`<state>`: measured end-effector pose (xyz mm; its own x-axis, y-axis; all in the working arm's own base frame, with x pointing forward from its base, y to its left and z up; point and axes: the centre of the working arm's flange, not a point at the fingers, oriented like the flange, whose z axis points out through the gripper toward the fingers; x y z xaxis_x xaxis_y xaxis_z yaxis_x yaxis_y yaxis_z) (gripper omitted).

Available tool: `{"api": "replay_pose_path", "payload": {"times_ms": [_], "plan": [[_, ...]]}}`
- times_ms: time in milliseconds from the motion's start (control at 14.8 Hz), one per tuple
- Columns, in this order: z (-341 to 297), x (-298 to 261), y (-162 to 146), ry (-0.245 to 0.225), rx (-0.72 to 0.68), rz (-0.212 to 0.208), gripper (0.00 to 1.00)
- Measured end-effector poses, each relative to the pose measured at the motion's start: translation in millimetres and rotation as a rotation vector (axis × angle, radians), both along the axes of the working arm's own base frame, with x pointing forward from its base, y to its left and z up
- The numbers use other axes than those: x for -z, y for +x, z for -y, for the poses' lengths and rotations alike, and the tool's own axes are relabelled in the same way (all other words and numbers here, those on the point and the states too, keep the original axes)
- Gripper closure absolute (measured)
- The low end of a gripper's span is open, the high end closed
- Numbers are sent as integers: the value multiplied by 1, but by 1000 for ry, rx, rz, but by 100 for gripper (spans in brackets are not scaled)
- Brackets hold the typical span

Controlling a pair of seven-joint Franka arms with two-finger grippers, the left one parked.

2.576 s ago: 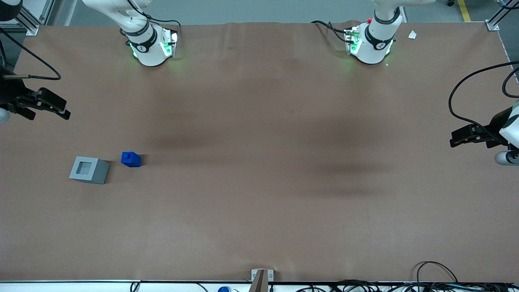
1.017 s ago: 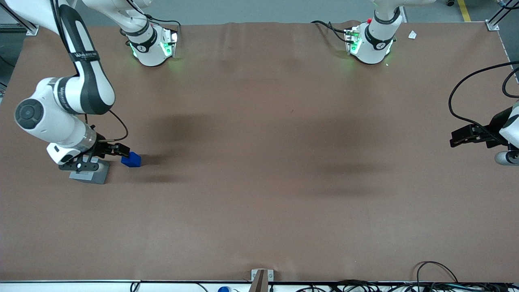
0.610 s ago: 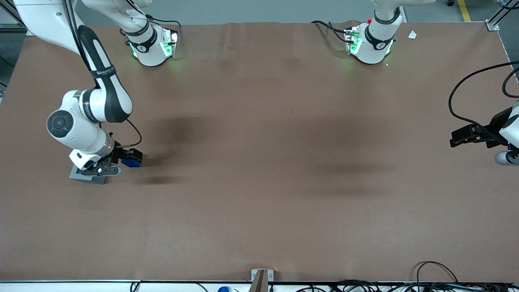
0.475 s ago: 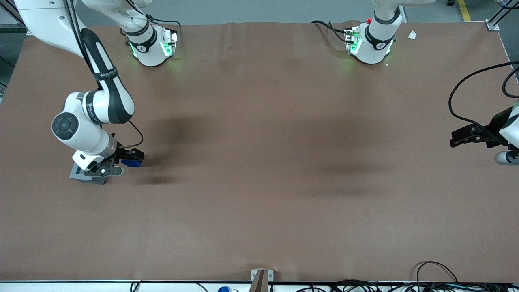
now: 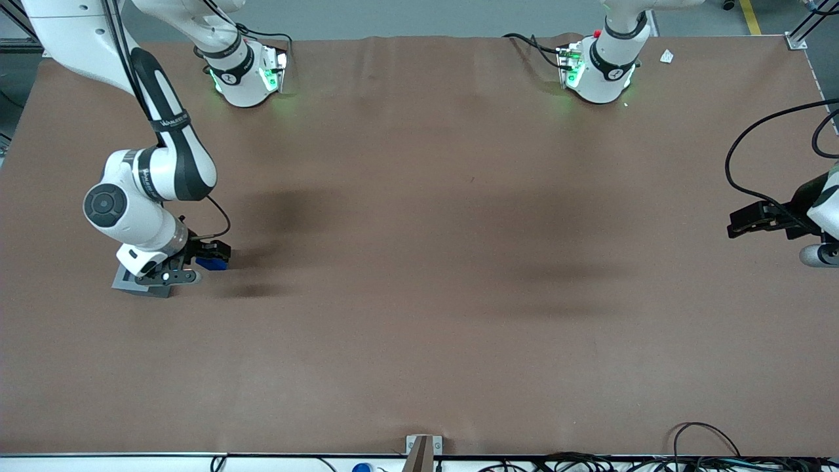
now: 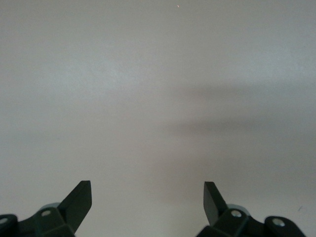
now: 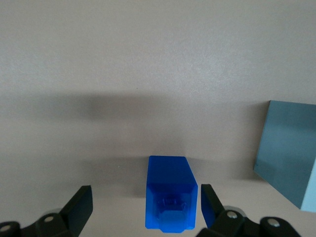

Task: Insert blue part into gray base with right arm
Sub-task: 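Lower the right gripper and close it on the blue block, then lift the blue block and carry it over the gray base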

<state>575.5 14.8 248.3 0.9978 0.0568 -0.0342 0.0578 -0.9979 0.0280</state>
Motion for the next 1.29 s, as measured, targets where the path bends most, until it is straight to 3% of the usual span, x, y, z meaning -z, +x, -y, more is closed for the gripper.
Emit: {"api": "replay_pose_path", "payload": {"times_ms": [339, 542, 746, 1288], "plan": [[4, 15, -2, -15, -10, -26, 6], [8, 17, -3, -24, -12, -29, 15], [13, 18, -3, -25, -5, -30, 50], [13, 17, -3, -25, -4, -37, 49]]}}
